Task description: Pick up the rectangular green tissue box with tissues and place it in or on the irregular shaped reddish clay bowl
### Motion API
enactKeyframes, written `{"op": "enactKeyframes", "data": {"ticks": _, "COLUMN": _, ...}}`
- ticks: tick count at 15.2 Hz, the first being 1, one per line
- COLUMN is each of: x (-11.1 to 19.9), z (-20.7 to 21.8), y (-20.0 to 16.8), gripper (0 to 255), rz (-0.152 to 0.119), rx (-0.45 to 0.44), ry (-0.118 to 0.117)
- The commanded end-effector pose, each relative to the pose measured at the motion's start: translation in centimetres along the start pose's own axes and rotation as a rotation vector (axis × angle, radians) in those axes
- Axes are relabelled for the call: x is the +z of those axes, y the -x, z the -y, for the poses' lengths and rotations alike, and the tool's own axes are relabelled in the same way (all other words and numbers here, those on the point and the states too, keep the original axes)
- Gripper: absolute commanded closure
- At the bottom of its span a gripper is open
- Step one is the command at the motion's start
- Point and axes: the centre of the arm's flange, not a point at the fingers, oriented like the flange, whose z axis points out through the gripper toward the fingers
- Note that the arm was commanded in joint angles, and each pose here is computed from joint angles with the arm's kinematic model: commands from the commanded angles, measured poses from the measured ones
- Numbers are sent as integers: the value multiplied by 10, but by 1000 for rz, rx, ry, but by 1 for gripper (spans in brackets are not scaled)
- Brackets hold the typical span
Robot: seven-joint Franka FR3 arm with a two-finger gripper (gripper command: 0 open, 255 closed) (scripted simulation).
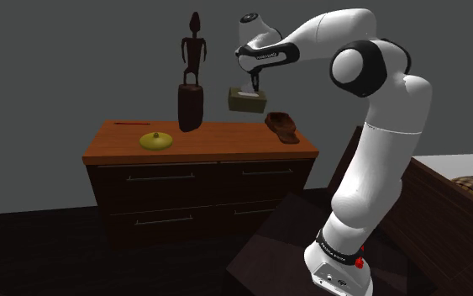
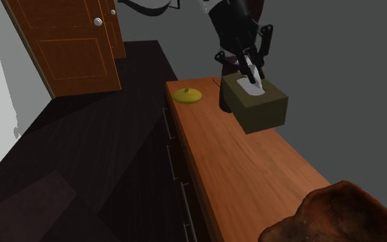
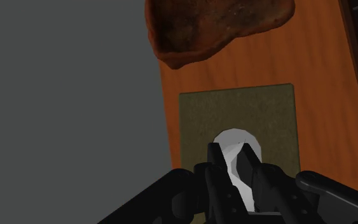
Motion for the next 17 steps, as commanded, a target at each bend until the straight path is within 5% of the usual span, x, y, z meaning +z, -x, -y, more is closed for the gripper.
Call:
{"op": "enactKeyframes", "data": {"ticks": 1, "x": 10, "z": -13, "y": 22, "gripper": 255, "rz": 0, "rx": -2, "ry": 0}}
{"op": "enactKeyframes", "data": {"ticks": 17, "x": 92, "z": -108, "y": 192, "gripper": 255, "rz": 0, "rx": -2, "ry": 0}}
